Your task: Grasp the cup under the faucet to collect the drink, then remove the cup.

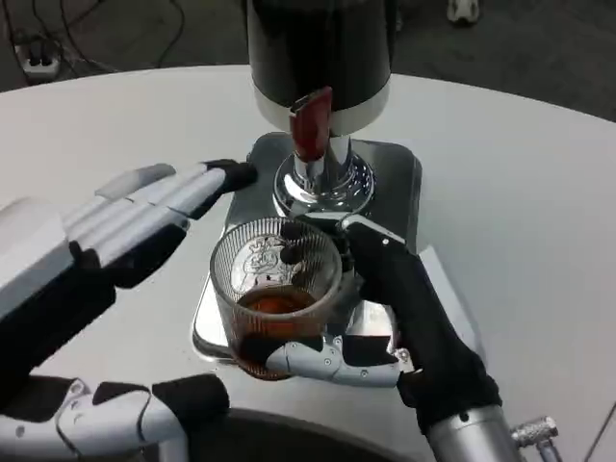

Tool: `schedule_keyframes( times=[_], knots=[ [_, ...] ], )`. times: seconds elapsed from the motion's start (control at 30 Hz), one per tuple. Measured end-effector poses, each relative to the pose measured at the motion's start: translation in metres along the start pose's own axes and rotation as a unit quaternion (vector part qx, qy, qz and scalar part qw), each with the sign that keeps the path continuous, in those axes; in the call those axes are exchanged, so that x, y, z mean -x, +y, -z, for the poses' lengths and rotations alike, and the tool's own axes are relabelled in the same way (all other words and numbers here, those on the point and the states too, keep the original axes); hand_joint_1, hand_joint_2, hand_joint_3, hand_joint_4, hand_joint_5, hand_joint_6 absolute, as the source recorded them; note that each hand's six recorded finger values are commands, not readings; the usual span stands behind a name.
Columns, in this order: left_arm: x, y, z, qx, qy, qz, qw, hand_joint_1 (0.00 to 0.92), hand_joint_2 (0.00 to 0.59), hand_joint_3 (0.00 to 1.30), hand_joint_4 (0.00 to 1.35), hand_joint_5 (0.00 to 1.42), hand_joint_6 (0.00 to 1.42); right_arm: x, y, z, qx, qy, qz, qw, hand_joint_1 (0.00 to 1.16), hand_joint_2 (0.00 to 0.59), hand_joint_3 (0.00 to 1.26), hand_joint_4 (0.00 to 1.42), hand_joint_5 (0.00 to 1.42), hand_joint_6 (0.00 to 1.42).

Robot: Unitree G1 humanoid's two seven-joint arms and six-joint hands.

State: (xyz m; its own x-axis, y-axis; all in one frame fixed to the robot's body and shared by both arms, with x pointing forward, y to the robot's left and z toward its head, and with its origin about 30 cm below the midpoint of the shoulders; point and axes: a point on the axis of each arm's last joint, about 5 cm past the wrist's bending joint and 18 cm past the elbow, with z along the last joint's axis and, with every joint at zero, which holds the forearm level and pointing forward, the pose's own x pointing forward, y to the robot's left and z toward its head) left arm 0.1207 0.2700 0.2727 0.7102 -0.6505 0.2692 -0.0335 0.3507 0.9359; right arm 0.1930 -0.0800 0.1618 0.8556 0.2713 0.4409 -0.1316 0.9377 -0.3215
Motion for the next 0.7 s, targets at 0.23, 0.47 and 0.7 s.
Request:
schedule_keyframes(
  times=[0.23,0.47,0.7],
  knots=[
    [0.016,-0.002,-0.0052,-0.033,-0.005,0.032,0.9989,0.000,0.178,0.00,0.00,0.00,0.00,0.007,-0.0176,-0.0093,0.008,-0.015,-0.045,0.9988,0.92,0.091,0.84,0.87,1.09,1.05],
    [0.032,-0.002,-0.0090,-0.045,-0.011,0.049,0.9977,0.000,0.176,0.00,0.00,0.00,0.00,0.010,-0.0329,-0.0156,0.015,-0.022,-0.071,0.9971,0.92,0.091,0.84,0.87,1.08,1.05],
    [0.046,0.003,-0.0147,-0.056,0.004,0.055,0.9969,0.000,0.176,0.00,0.00,0.00,0.00,0.010,-0.0436,-0.0205,0.013,-0.017,-0.082,0.9964,0.92,0.088,0.84,0.87,1.08,1.05]
  ],
)
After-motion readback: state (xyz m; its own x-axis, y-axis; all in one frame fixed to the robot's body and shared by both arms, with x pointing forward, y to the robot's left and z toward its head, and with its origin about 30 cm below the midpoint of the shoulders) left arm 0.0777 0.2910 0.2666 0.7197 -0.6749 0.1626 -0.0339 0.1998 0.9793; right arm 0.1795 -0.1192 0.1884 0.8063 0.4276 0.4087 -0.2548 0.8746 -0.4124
